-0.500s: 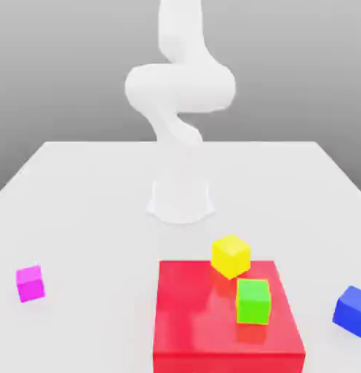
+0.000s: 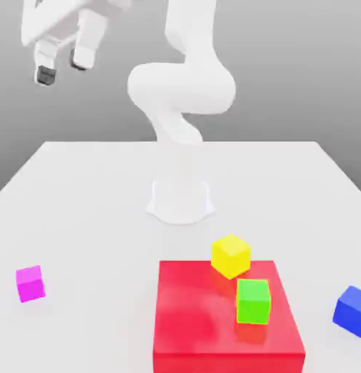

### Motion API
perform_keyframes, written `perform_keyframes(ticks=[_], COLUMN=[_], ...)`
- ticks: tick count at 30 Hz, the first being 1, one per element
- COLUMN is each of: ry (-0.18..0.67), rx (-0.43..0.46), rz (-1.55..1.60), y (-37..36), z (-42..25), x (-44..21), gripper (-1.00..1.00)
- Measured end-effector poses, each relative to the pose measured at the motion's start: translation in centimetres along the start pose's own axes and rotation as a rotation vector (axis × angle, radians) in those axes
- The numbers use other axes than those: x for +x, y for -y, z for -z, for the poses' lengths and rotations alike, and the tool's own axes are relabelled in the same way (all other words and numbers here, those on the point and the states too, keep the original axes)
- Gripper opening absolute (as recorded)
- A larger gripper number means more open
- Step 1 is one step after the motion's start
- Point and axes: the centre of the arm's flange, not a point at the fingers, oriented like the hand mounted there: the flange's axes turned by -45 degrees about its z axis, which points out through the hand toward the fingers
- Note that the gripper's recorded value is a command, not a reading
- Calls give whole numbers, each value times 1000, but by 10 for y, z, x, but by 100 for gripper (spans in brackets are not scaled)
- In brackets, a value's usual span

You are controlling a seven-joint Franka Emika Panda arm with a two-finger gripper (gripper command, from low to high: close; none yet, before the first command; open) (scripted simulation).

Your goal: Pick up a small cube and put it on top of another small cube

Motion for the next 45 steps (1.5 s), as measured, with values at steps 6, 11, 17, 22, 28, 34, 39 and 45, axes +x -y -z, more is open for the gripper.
perform_keyframes(ticks=[6,11,17,22,28,34,39,45], ry=[31,43,36,18,-10,-14,-15,-14], rx=[-111,-206,-326,-428,-538,-547,-545,-545], rz=[-351,-646,-1011,-1307,-1601,-1623,-1623,-1624], y=[-50,-100,-171,-229,-286,-307,-308,-292], z=[-71,-124,-179,-218,-260,-307,-312,-267], x=[17,23,22,9,-18,-37,-39,-21], gripper=[0,0,0,0,0,-100,-100,-100])
